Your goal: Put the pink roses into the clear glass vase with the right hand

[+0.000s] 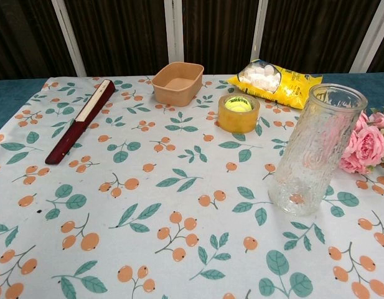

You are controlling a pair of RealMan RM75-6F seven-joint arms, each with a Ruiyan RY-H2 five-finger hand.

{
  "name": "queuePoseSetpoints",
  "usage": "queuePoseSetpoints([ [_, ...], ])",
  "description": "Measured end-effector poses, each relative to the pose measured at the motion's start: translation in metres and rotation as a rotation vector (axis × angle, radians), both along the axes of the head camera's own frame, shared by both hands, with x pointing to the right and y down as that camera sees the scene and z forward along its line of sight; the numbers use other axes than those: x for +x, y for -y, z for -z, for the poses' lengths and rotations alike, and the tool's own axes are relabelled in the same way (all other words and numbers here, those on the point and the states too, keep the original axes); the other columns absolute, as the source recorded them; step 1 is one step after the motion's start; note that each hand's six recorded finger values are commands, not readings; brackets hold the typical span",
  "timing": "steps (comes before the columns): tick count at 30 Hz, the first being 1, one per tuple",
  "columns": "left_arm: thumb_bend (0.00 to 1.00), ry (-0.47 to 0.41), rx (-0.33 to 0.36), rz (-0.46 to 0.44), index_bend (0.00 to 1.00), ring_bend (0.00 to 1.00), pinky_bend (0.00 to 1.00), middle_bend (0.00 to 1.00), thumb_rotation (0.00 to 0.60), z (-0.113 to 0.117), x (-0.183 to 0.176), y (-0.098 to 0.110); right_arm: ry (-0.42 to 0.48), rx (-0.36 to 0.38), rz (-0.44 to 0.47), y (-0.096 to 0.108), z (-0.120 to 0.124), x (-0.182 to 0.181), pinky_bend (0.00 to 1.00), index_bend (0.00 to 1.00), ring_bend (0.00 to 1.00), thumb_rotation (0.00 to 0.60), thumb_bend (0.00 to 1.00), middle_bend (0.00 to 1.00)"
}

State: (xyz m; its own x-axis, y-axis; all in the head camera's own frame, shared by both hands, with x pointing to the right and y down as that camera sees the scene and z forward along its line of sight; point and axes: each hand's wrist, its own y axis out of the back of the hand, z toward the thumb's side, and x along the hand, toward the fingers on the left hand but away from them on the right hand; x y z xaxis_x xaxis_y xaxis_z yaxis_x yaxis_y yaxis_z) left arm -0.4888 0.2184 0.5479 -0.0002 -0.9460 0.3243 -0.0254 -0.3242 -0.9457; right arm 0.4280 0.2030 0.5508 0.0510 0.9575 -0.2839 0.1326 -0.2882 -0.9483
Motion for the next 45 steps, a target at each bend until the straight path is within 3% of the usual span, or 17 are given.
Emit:
queuePoseSetpoints([
  [23,0.00,-0.008,-0.017,-0.026,0.00,0.00,0.00,0.00,0.600,-0.002,0.006,0.000,0.023,-0.043,0.002,0.006,-0.005,0.001,0.00,0.00,0.00,0.600,0.25,0.00],
  [35,0.00,-0.030,-0.026,-0.020,0.00,0.00,0.00,0.00,0.600,-0.004,0.006,0.003,-0.029,-0.161,-0.001,0.056,-0.038,0.017,0.00,0.00,0.00,0.600,0.25,0.00],
  [45,0.00,-0.037,-0.051,-0.001,0.00,0.00,0.00,0.00,0.600,-0.007,0.004,0.005,-0.119,-0.287,0.092,0.092,-0.093,0.007,0.00,0.00,0.00,0.600,0.25,0.00],
])
